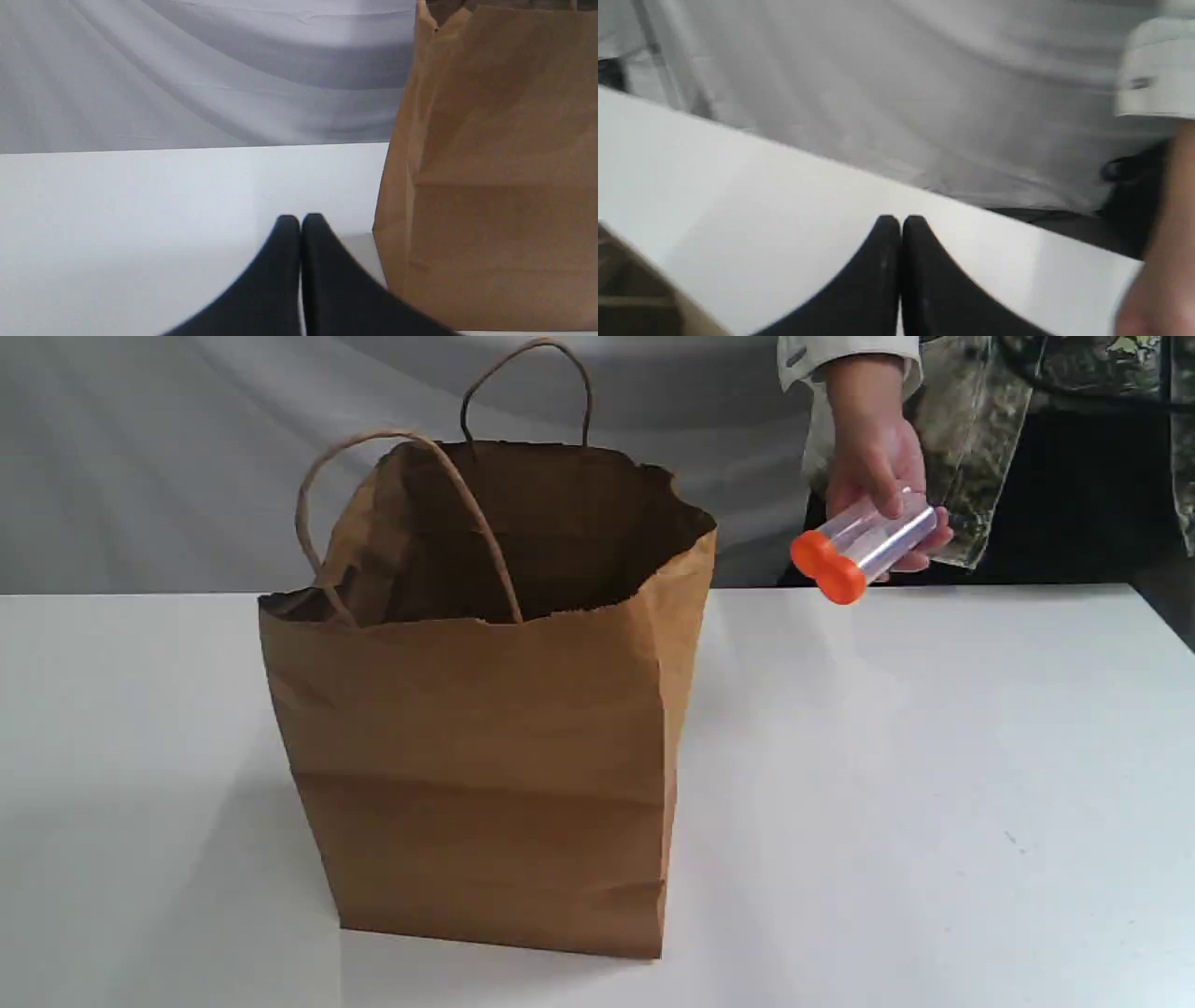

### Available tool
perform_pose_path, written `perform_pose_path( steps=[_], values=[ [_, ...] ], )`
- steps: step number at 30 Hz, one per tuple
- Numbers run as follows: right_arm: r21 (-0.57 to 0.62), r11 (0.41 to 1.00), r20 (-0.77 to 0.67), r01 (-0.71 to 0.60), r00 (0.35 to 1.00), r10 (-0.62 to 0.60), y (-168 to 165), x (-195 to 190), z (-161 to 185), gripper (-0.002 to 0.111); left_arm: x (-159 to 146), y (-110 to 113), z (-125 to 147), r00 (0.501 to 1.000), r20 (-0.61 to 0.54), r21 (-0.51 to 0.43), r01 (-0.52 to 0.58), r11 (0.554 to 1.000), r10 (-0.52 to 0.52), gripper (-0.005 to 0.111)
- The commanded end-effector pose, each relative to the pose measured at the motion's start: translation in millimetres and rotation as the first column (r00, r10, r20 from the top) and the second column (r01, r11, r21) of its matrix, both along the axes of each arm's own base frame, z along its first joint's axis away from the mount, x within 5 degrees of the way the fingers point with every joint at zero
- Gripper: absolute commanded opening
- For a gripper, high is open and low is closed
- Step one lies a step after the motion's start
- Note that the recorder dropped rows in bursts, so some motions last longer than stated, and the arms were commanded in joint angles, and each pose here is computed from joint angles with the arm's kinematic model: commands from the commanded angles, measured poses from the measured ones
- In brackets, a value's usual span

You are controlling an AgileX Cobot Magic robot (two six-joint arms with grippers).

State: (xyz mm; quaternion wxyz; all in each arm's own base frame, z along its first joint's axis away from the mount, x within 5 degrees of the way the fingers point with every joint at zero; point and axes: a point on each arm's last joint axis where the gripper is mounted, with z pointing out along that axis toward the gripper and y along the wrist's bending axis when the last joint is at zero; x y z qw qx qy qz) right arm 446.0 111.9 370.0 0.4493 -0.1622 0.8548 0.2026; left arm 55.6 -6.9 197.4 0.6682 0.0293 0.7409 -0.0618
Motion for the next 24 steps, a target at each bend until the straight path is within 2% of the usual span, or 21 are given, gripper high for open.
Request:
perform_pose_path(
  steps=[1,5,8,10,17,24],
  values=[
    [0.023,0.994,-0.06,-0.108,0.992,0.109,13,9,-10,0.01,0,0,-1,1.0,0.003,-0.006,0.006,1.0,-0.006,0.0],
    [0.026,0.988,-0.145,-0.149,0.978,0.152,18,17,-27,0.035,0,0,-1,1.0,0.003,-0.006,0.006,1.0,-0.006,0.0],
    [0.022,0.983,-0.205,-0.18,0.962,0.181,20,18,-38,0.058,0,0,-1,1.0,0.003,-0.006,0.006,1.0,-0.006,0.0],
    [0.02,0.981,-0.228,-0.194,0.954,0.193,20,18,-42,0.068,0,0,-1,1.0,0.003,-0.006,0.006,1.0,-0.006,0.0],
    [0.058,0.962,-0.316,-0.268,0.909,0.272,24,7,-45,0.069,0,0,-1,1.0,0.003,-0.006,0.006,1.0,-0.006,0.0],
    [0.037,0.936,-0.296,-0.35,0.891,0.345,29,-2,-35,0.069,0,0,-1,1.0,0.004,-0.003,0.006,1.0,-0.006,0.0]
  ],
)
